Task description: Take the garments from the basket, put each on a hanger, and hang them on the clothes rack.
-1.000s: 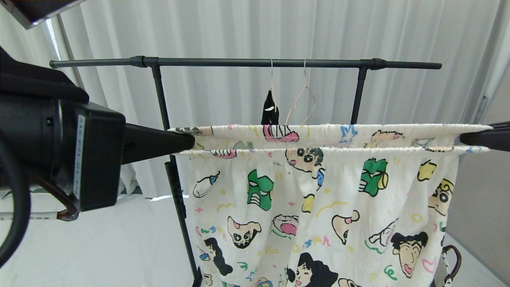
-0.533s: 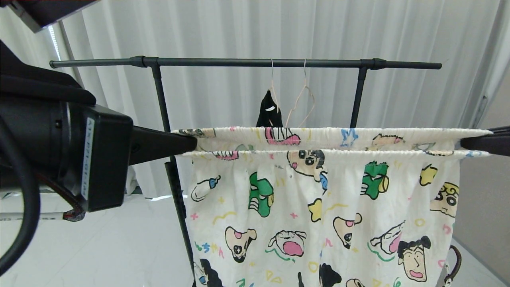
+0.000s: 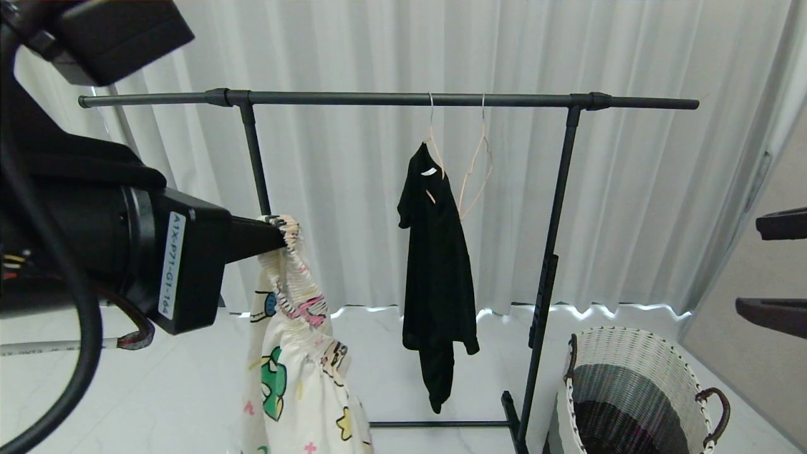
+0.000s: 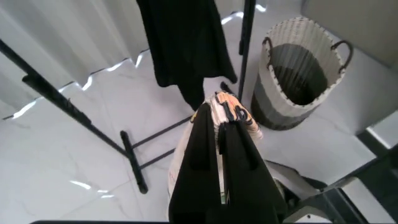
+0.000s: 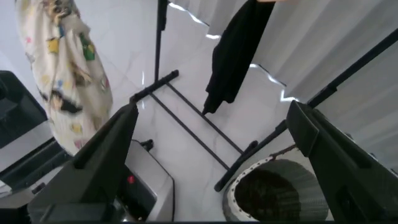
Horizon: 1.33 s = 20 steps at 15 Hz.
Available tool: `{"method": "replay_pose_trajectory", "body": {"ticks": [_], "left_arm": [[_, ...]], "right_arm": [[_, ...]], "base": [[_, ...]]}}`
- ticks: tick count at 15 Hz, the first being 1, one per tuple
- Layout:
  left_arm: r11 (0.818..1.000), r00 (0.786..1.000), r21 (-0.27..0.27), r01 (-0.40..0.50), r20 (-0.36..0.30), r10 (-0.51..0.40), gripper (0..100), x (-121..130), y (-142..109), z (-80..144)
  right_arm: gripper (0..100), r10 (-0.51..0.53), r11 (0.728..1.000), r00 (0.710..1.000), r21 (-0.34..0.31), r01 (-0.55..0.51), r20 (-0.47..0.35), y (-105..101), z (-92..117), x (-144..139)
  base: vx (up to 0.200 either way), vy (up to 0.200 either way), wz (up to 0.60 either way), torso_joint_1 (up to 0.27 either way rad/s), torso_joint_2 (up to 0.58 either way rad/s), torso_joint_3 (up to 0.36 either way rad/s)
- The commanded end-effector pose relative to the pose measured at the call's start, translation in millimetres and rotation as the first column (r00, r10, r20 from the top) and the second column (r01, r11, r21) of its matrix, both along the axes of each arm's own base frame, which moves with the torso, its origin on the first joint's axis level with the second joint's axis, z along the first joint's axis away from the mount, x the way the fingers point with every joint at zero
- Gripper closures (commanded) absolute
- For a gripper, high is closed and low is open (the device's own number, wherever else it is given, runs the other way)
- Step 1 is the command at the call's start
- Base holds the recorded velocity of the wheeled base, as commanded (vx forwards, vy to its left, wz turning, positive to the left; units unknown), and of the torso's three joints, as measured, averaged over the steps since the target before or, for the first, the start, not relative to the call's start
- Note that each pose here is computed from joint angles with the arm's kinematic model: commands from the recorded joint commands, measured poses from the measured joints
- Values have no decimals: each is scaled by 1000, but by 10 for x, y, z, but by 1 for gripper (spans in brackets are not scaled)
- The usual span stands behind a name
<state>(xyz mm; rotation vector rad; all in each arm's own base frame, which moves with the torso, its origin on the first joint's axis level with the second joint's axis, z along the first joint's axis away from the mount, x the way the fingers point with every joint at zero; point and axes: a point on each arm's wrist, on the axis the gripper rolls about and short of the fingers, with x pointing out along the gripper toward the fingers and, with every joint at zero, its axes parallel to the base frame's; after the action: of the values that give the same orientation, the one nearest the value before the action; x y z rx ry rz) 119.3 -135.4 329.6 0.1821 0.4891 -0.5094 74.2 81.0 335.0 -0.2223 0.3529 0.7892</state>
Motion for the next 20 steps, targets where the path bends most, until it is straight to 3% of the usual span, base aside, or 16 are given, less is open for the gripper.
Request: {"method": "replay_pose_trajectory", "body": {"ticks": [1,2,4,7,9,11,16,20], "left_arm": [[1000,1000,20,-11,-12,11,100,8,9,-61],[996,998,48,-69,-9,70,100,59,45,-109],[981,987,112,-159,5,159,100,117,91,-219],[937,965,227,-264,51,259,100,155,137,-367],[918,954,259,-299,68,292,100,164,141,-416],[918,953,259,-302,71,294,100,161,144,-412],[918,953,256,-304,73,295,100,152,154,-408],[917,952,254,-306,77,297,100,152,155,-396]], "right_arm": [[0,-134,990,991,-31,134,9,-101,-55,53],[0,-226,971,974,-81,227,20,-129,-101,110],[0,-386,892,922,-239,384,42,-237,-203,178],[0,-484,818,872,-316,480,70,-371,-276,262],[0,-519,776,849,-364,515,96,-446,-307,300],[0,-528,761,842,-379,527,111,-471,-306,311],[0,-555,743,815,-342,575,166,-439,-422,421],[0,-568,732,802,-333,594,182,-441,-427,434]], "base": [[0,0,0,0,0,0],[0,0,0,0,0,0],[0,0,0,0,0,0],[0,0,0,0,0,0],[0,0,0,0,0,0],[0,100,0,1,-1,-1],[0,200,0,2,5,4],[0,0,0,0,0,0]]}}
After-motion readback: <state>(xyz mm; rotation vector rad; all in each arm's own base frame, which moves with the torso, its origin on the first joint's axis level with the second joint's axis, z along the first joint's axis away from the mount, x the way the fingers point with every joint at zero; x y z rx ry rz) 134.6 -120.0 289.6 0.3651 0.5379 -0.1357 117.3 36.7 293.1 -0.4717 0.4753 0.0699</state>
